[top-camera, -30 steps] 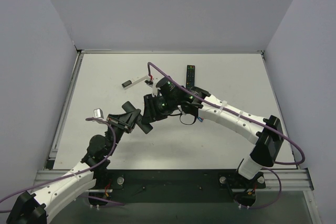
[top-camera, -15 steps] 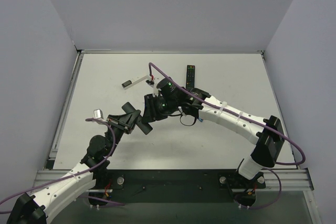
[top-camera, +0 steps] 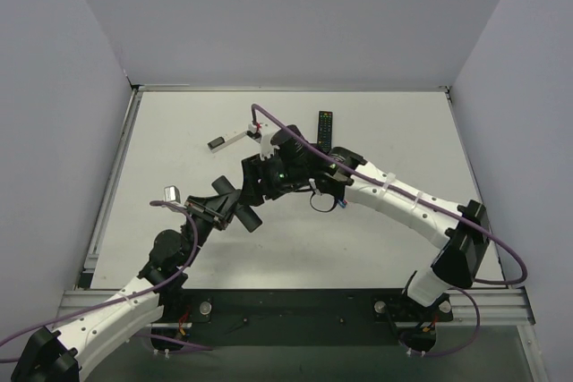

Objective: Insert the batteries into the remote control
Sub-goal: Load the battery cover into the remote control.

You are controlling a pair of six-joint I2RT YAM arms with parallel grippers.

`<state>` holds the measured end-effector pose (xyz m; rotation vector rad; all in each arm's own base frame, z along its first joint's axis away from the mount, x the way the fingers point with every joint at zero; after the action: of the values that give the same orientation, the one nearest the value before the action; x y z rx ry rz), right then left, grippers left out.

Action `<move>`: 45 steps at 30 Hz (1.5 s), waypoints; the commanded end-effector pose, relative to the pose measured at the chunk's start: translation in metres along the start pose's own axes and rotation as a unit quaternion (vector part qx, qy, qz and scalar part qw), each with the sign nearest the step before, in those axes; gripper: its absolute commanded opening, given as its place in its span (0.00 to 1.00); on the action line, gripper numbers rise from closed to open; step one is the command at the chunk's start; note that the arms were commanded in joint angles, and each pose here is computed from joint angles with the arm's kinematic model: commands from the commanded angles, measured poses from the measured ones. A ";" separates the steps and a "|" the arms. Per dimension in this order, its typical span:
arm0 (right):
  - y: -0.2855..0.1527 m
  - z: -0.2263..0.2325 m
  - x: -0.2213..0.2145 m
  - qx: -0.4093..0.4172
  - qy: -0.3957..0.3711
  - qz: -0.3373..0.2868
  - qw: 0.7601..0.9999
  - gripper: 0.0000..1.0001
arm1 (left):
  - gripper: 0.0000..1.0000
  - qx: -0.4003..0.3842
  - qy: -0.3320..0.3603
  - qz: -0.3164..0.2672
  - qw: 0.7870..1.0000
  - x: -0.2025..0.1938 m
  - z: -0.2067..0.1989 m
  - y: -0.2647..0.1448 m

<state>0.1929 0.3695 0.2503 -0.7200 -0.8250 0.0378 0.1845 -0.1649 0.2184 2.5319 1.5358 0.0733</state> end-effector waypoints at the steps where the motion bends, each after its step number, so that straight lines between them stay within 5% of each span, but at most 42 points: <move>1: -0.049 0.025 0.032 0.043 -0.129 -0.072 0.988 0.53 | 0.00 0.001 -0.014 0.015 1.000 -0.003 0.009 -0.006; 11: -0.084 0.039 -0.007 0.113 -0.402 -0.084 0.905 0.58 | 0.00 0.018 -0.003 0.047 0.999 -0.013 0.009 -0.004; 15: -0.082 0.045 -0.027 0.141 -0.501 -0.065 0.852 0.56 | 0.00 0.020 0.001 0.067 0.998 -0.019 0.006 -0.002; 22: -0.066 0.044 -0.047 0.165 -0.553 -0.024 0.816 0.50 | 0.00 0.021 0.013 0.091 0.996 -0.027 -0.002 0.004; 45: -0.023 0.024 -0.067 0.108 -0.592 0.058 0.797 0.45 | 0.00 0.014 0.011 0.095 0.995 -0.028 -0.009 0.004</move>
<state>0.1229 0.3420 0.2277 -0.4643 -1.9039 0.7502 0.1748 -0.1881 0.1974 2.7622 1.3633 0.0262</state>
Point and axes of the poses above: each gripper's point midway between its finger pads, its own y axis out along the fingers, its own z axis along the line the jaws close on, x = y × z, the point moved 4 cm from there along -y, back along the fingers, and after that the axes turned 3 degrees about -y, right-handed, at the moved point
